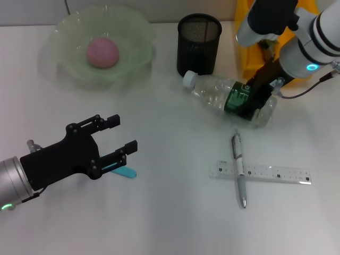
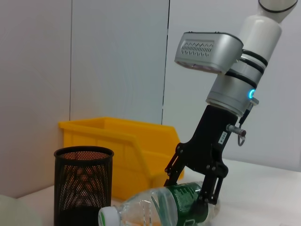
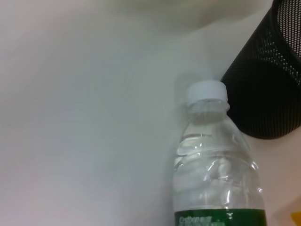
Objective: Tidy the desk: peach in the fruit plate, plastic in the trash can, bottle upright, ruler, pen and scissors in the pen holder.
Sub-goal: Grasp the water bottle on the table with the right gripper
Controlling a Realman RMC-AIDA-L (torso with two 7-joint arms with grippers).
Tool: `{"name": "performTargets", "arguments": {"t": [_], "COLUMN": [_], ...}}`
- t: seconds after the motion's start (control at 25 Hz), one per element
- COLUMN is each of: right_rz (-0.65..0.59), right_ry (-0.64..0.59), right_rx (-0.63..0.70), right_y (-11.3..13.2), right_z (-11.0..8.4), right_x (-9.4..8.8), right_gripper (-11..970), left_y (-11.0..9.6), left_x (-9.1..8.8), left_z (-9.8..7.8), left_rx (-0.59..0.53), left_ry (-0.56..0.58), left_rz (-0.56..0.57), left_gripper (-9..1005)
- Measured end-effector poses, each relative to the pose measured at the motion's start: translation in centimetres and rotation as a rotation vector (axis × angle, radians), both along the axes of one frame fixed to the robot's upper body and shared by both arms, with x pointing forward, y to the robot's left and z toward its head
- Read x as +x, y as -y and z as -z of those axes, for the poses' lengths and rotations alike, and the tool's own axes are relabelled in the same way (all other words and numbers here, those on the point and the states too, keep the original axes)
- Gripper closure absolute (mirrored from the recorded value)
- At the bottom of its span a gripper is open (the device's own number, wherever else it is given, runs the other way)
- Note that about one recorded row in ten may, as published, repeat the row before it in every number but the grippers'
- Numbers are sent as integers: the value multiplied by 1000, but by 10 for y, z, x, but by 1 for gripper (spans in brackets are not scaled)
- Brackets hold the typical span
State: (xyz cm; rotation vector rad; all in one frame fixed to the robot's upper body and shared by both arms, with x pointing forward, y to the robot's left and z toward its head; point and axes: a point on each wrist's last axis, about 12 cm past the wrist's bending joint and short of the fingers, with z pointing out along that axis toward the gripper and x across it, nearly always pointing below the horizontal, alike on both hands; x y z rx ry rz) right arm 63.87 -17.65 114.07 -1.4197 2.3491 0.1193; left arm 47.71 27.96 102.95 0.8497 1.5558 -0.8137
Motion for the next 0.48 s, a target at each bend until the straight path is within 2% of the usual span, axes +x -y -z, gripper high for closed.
{"name": "performTargets", "arguments": {"t": [0.48], "right_rz": [10], "right_ry": [-26], "right_rx": [3], "right_y": [-1], "right_z": [9], "right_x": [-2], "right_gripper": [137], "left_y": [0], "left_x": [-1], "left_z": [0], "left_rx": [-2], "left_ry": [1], "left_rz": [1], "left_gripper": [305]}}
